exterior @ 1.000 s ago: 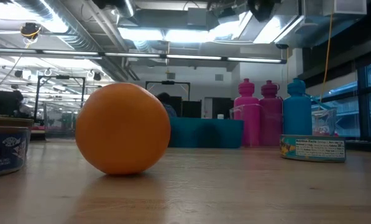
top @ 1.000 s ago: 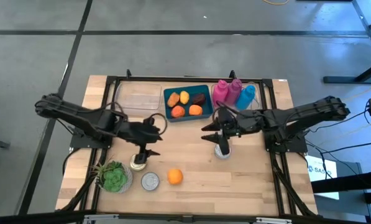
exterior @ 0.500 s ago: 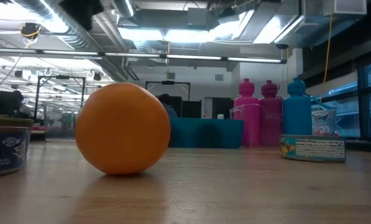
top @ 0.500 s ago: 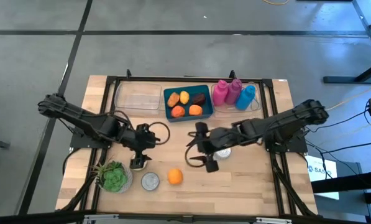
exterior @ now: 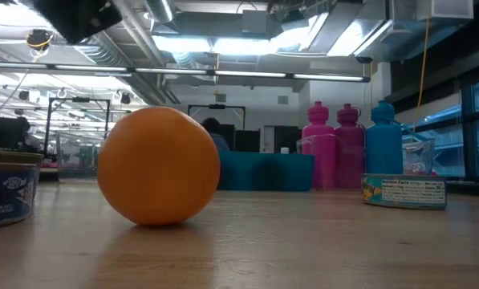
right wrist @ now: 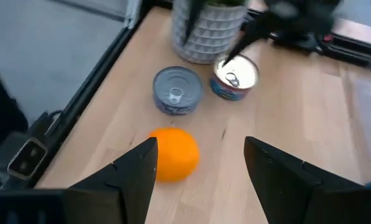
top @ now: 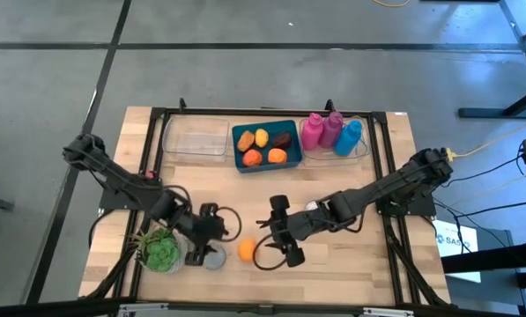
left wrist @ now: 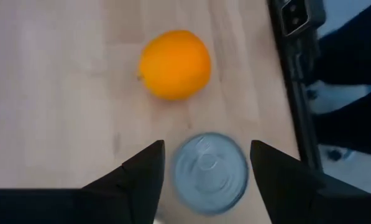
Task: Pick & Place Food Item
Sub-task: Put the orange into the blue bin
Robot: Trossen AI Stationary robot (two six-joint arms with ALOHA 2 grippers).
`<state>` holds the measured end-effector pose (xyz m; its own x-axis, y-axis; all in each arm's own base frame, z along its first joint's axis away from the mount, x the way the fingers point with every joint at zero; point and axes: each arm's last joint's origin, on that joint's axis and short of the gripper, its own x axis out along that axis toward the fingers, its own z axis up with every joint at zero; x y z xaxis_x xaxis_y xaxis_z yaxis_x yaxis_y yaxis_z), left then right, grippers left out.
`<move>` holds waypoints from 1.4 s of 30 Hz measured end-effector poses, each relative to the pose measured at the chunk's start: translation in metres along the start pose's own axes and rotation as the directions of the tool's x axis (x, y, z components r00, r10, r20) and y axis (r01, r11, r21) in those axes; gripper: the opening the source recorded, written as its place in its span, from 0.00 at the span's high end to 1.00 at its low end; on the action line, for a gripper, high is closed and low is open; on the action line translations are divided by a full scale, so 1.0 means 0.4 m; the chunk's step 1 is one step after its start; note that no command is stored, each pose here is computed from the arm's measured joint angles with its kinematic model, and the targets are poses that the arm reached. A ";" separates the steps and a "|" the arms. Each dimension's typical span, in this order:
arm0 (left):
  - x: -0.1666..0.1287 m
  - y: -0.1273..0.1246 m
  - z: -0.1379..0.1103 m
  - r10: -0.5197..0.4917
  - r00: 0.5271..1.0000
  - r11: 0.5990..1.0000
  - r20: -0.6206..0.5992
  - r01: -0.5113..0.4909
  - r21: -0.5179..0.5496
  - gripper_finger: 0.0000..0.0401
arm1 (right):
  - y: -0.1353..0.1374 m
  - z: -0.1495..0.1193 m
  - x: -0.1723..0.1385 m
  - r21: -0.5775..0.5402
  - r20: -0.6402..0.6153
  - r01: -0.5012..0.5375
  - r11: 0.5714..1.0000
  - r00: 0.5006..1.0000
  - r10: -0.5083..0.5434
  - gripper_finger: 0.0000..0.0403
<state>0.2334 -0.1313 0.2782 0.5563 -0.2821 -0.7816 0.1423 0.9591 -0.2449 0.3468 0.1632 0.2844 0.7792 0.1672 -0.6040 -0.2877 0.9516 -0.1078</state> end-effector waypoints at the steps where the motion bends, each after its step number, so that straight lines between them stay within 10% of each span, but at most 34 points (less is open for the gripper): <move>1: 0.015 -0.002 -0.010 -0.010 1.000 1.000 0.014 0.011 -0.014 0.46 | 0.002 0.001 -0.002 0.018 0.004 0.003 1.000 1.000 -0.003 0.40; 13: 0.130 0.043 -0.048 0.017 0.985 0.963 0.171 0.029 -0.266 0.60 | 0.048 -0.021 -0.010 0.093 -0.055 -0.031 0.995 0.998 0.036 0.44; 42: 0.303 0.040 0.027 -0.026 0.989 0.992 0.147 0.043 -0.116 0.77 | 0.069 -0.133 0.037 0.313 -0.135 0.033 0.949 0.991 0.010 0.63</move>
<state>0.3121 -0.1499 0.1859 0.6665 -0.2998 -0.6826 0.0702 0.9367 -0.3429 0.3206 0.1783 0.2305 0.6939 0.1404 -0.7062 -0.0730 0.9895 0.1249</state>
